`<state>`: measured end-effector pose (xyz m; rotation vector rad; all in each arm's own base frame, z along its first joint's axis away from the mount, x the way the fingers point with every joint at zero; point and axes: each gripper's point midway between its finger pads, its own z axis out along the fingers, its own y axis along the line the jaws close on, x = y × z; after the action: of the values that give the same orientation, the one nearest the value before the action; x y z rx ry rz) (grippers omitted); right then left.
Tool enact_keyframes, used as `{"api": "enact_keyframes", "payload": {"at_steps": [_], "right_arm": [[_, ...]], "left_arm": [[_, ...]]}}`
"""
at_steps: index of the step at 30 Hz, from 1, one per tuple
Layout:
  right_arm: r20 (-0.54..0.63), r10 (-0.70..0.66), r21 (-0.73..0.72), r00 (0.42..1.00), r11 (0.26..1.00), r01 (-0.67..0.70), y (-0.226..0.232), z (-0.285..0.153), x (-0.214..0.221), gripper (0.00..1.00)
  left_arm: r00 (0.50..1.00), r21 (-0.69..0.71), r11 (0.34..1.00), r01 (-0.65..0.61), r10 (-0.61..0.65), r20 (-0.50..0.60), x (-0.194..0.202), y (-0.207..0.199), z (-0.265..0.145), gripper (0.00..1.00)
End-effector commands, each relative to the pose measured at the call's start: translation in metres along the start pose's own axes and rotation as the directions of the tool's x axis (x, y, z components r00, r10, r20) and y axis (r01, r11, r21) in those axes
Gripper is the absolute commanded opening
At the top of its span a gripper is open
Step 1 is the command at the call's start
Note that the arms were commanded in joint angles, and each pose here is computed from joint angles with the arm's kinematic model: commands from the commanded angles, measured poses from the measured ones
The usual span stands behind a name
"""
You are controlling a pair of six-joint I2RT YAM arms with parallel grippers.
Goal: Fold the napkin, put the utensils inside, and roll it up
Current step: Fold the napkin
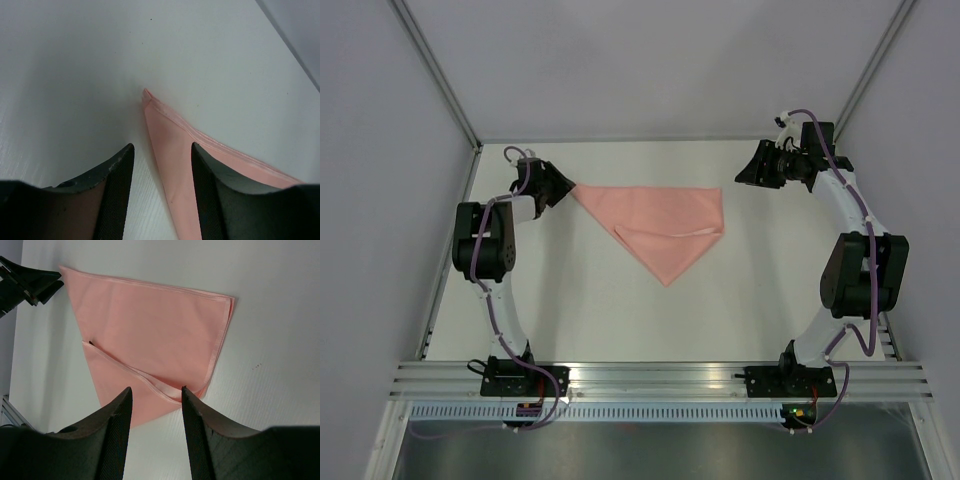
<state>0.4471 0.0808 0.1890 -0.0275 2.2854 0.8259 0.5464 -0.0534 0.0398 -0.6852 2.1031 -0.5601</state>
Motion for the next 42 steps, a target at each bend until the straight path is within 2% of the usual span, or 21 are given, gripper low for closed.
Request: {"api": "enact_keyframes", "payload": {"at_steps": [1, 6, 15, 19, 24, 27, 36, 42], "right_arm": [[-0.005, 0.023, -0.019, 1.000, 1.000, -0.023, 0.005, 0.003, -0.001, 0.50], [-0.007, 0.029, -0.021, 1.000, 0.999, -0.029, 0.004, 0.005, -0.002, 0.50], [-0.009, 0.029, -0.021, 1.000, 0.999, -0.029, 0.004, 0.005, -0.001, 0.50], [-0.010, 0.031, -0.020, 0.999, 0.999, -0.031, 0.003, 0.006, -0.001, 0.50], [-0.013, 0.030, -0.022, 0.999, 0.999, -0.031, 0.004, 0.007, 0.000, 0.50], [-0.017, 0.028, -0.022, 0.999, 0.999, -0.028, 0.005, 0.007, 0.002, 0.50], [-0.037, 0.003, -0.029, 0.999, 1.000, -0.004, 0.011, 0.011, 0.007, 0.50], [-0.057, -0.016, -0.031, 0.998, 0.999, 0.014, 0.017, 0.016, 0.012, 0.50]], "left_arm": [[0.997, -0.002, 0.998, 0.064, -0.064, -0.035, -0.001, -0.007, 0.008, 0.53], [0.995, -0.049, 0.995, 0.082, -0.085, -0.057, 0.004, 0.001, 0.014, 0.49], [0.993, -0.069, 0.993, 0.098, -0.102, -0.067, 0.003, 0.003, 0.022, 0.34], [0.993, -0.060, 0.994, 0.093, -0.097, -0.067, 0.003, 0.002, 0.020, 0.18], [0.997, -0.030, 0.997, 0.069, -0.070, -0.044, 0.001, -0.002, 0.010, 0.03], [0.999, 0.013, 0.999, 0.053, -0.053, 0.011, -0.012, -0.014, -0.003, 0.02], [0.995, 0.039, 0.998, 0.049, -0.052, 0.080, -0.002, -0.007, -0.046, 0.02], [0.984, 0.064, 0.997, 0.044, -0.054, 0.167, -0.001, -0.005, -0.089, 0.02]]}}
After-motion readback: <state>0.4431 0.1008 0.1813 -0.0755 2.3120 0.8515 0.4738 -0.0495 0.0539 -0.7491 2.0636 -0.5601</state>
